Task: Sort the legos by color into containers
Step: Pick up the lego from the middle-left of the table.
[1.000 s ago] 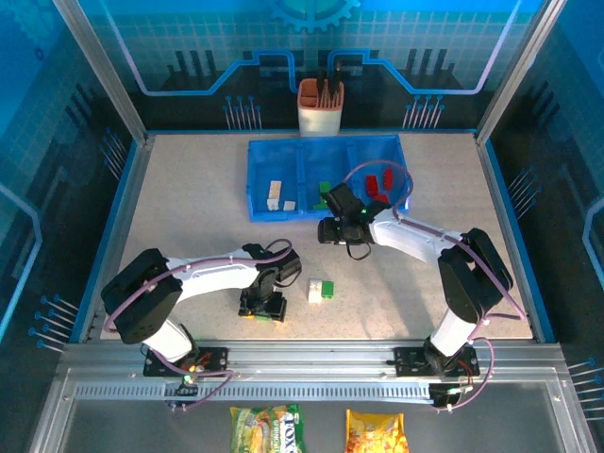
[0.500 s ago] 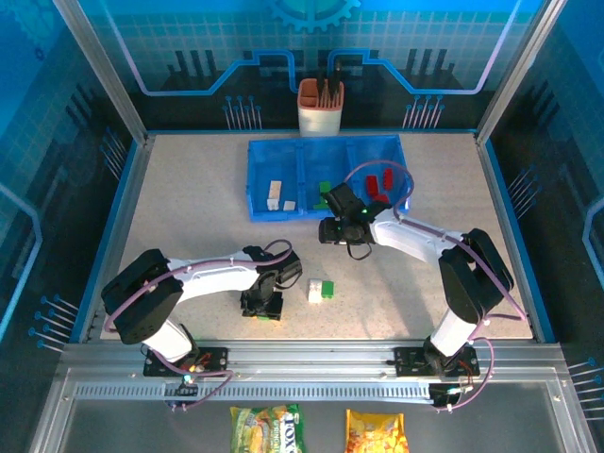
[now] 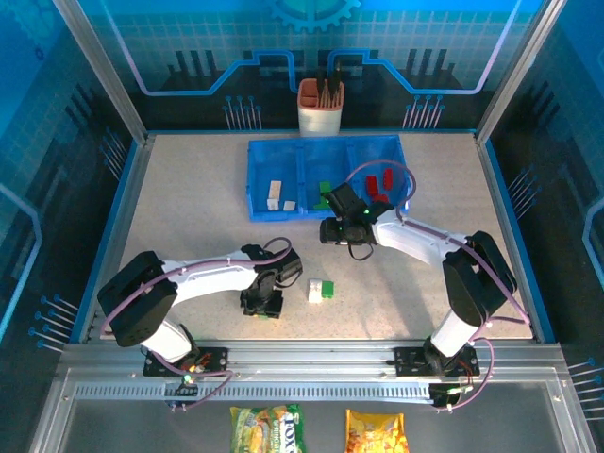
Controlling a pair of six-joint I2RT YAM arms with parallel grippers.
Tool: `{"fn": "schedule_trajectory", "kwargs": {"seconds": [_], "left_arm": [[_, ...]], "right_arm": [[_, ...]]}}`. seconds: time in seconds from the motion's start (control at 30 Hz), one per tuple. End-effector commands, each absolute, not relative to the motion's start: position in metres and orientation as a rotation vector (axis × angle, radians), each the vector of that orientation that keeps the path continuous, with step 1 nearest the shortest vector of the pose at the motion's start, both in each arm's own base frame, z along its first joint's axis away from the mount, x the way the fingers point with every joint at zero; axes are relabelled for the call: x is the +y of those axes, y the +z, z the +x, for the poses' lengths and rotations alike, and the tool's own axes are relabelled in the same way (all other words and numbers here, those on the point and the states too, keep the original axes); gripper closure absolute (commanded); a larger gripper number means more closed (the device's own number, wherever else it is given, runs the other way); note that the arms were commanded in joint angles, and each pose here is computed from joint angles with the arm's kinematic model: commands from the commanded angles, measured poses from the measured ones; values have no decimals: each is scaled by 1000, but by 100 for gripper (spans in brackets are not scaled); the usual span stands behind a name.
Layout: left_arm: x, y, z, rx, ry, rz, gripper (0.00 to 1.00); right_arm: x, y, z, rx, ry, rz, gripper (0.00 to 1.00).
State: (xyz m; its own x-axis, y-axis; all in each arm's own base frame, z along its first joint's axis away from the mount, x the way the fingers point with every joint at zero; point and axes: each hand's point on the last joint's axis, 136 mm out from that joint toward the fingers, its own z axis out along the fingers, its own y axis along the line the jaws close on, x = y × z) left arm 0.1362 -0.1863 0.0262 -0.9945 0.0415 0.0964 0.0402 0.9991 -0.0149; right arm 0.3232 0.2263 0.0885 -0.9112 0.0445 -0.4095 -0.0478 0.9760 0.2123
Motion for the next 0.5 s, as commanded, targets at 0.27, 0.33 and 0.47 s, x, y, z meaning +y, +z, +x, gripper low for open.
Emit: {"fn": "schedule_trajectory", "kwargs": {"seconds": [0.27, 0.33, 0.47], "left_arm": [[-245, 51, 181, -3116, 166, -200, 60], [-257, 55, 191, -3128, 192, -240, 61], [-283, 64, 214, -3153, 233, -338, 61]], "right_arm": [[176, 99, 300, 2706, 177, 88, 45], [165, 101, 294, 2702, 147, 106, 45], [142, 108, 284, 2689, 74, 146, 46]]}}
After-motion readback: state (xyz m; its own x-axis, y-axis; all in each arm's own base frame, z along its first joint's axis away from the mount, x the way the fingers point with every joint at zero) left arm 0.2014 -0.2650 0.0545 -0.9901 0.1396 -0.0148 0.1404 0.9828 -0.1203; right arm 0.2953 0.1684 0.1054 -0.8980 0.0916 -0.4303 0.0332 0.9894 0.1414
